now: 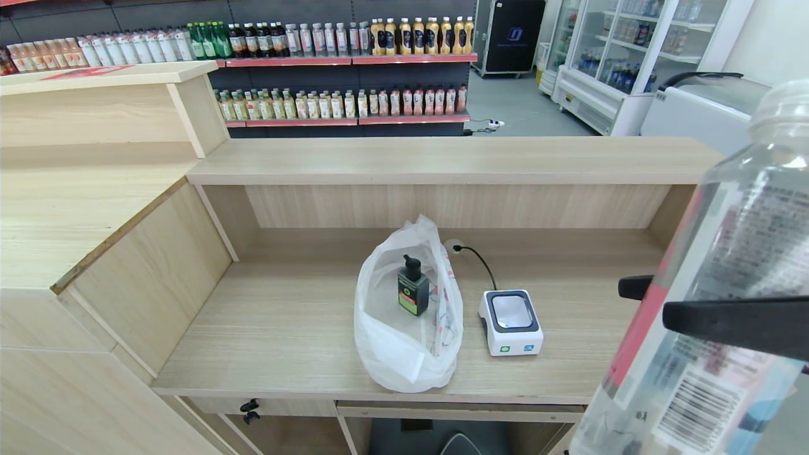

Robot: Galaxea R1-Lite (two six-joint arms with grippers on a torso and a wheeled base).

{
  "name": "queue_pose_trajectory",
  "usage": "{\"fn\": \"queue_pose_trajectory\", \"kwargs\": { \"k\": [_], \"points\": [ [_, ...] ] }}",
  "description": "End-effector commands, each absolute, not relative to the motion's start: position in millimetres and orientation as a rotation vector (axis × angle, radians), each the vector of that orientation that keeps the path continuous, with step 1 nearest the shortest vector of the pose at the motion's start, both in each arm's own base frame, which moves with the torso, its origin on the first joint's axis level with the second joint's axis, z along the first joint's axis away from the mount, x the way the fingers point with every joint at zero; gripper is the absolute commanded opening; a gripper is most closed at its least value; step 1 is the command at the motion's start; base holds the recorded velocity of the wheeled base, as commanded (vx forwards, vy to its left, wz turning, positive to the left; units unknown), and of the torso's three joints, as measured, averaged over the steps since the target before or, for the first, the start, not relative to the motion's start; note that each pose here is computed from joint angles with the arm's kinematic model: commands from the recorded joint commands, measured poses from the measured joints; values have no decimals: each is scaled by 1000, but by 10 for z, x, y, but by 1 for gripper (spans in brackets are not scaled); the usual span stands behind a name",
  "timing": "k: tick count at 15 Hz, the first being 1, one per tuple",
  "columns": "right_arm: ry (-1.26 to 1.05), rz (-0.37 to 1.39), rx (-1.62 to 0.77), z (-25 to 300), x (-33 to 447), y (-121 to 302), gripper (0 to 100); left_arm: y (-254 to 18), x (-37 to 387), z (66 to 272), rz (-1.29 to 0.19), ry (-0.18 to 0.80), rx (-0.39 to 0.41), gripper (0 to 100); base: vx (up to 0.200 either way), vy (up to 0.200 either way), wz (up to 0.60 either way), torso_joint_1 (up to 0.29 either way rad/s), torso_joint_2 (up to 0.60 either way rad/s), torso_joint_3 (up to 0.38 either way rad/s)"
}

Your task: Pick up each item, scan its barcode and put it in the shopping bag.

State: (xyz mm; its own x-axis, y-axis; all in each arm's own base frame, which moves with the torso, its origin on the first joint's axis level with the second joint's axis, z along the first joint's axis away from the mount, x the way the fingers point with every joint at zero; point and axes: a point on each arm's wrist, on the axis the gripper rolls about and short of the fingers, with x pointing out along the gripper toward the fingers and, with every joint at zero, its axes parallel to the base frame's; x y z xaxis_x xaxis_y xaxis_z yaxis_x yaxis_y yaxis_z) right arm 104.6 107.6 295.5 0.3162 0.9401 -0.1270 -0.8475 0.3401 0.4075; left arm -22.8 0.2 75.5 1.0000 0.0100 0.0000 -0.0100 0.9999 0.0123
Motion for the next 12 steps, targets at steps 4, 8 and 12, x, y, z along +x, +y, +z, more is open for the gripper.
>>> {"fn": "queue_pose_trajectory", "kwargs": {
  "k": [4, 8, 12],
  "points": [
    [408, 1201, 269, 2829, 1022, 1063, 0, 2, -228, 755, 11, 0, 12, 0, 0, 0, 0, 0, 0, 0],
    [412, 1184, 257, 2784, 1048, 1039, 0, 2, -228, 755, 11, 0, 12, 0, 0, 0, 0, 0, 0, 0],
    [391, 1166, 266, 2817, 1029, 976, 0, 2, -228, 755, 11, 0, 12, 0, 0, 0, 0, 0, 0, 0]
  ]
}}
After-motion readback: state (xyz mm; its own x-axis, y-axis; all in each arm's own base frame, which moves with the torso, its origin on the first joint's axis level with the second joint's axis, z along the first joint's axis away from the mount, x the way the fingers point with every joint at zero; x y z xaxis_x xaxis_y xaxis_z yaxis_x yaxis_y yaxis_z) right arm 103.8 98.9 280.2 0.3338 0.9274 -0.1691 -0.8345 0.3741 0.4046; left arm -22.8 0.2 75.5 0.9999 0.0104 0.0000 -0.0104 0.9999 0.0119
